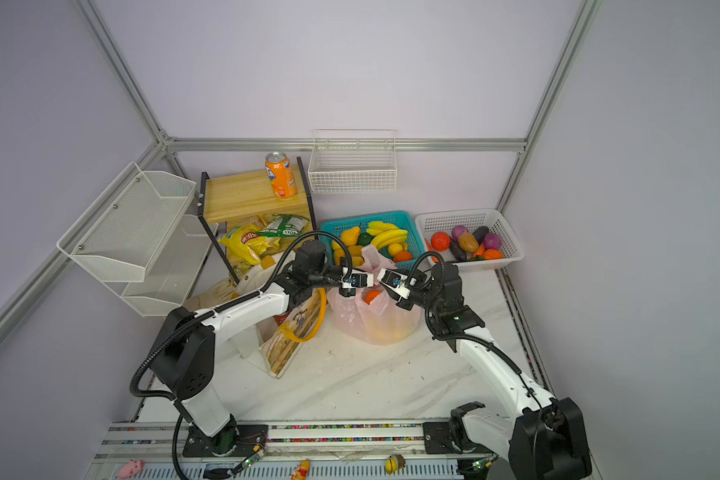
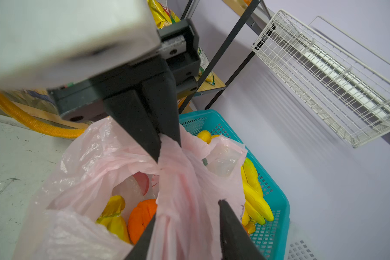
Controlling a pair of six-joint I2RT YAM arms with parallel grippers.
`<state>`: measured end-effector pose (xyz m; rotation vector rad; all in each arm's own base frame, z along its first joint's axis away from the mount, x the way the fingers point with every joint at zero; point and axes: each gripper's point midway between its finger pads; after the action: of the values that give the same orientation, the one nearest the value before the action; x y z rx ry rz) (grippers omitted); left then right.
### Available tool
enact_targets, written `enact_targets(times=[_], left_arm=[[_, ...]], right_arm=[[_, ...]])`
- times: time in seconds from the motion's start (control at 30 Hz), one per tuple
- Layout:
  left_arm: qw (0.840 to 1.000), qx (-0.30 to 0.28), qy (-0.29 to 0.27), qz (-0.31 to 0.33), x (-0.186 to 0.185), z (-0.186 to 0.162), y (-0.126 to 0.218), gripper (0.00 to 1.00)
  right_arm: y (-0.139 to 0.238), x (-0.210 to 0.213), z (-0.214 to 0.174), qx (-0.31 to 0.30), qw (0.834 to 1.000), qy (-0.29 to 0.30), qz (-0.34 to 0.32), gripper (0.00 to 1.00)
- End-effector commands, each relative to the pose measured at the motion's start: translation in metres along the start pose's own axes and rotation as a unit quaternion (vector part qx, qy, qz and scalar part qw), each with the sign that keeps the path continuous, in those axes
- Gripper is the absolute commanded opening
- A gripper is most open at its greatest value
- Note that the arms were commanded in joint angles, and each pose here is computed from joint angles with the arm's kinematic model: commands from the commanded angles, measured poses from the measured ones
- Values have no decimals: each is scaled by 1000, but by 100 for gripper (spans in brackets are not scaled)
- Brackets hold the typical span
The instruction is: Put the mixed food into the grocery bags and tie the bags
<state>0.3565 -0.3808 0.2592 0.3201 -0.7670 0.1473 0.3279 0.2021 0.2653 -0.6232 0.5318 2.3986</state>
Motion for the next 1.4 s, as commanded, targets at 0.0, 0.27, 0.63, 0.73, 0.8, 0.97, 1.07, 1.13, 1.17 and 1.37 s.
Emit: enact_targets(times=[0.0, 0.27, 0.63, 0.73, 0.8, 0.97, 1.07, 1.13, 1.17, 1.37], left_arm=[[1000, -17, -12, -6, -7, 1, 0, 0], [1000, -21, -9, -8, -7, 2, 0, 0], [1000, -19, 2, 1, -5, 4, 3, 6], [1000, 1, -3, 15, -1, 1, 6, 16], [1000, 8, -6, 21, 2, 1, 9, 26], [999, 22, -8, 24, 5, 0, 12, 33], [999, 30, -6, 24, 6, -3, 11, 29], [999, 34, -4, 26, 8, -5, 11, 24], [999, 34, -4, 26, 8, -5, 10, 20], [999, 26, -9, 42, 12, -2, 8, 1]], right_arm=[[-2, -10, 15, -21, 999, 33, -10, 37], [-8, -7, 10, -27, 999, 29, -7, 30], [-7, -6, 10, -53, 998, 30, -32, 7], [-3, -7, 12, -58, 997, 30, -43, 1], [-2, -6, 12, -62, 997, 28, -43, 0], [0, -5, 12, -65, 997, 24, -45, 0], [0, -4, 12, -68, 996, 21, -46, 0], [0, -3, 11, -67, 997, 20, -46, 0], [0, -3, 10, -65, 997, 20, -46, 0], [-2, -4, 5, -56, 997, 25, -50, 0]])
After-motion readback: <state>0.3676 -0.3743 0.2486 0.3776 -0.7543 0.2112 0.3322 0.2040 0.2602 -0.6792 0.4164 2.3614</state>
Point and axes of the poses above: each gripper's point midway between its finger pads, its own y axis back along the fingers, its own x axis along the line the jaws close on, z = x × y, and after that the axes turned 1 degree about -y, right-handed
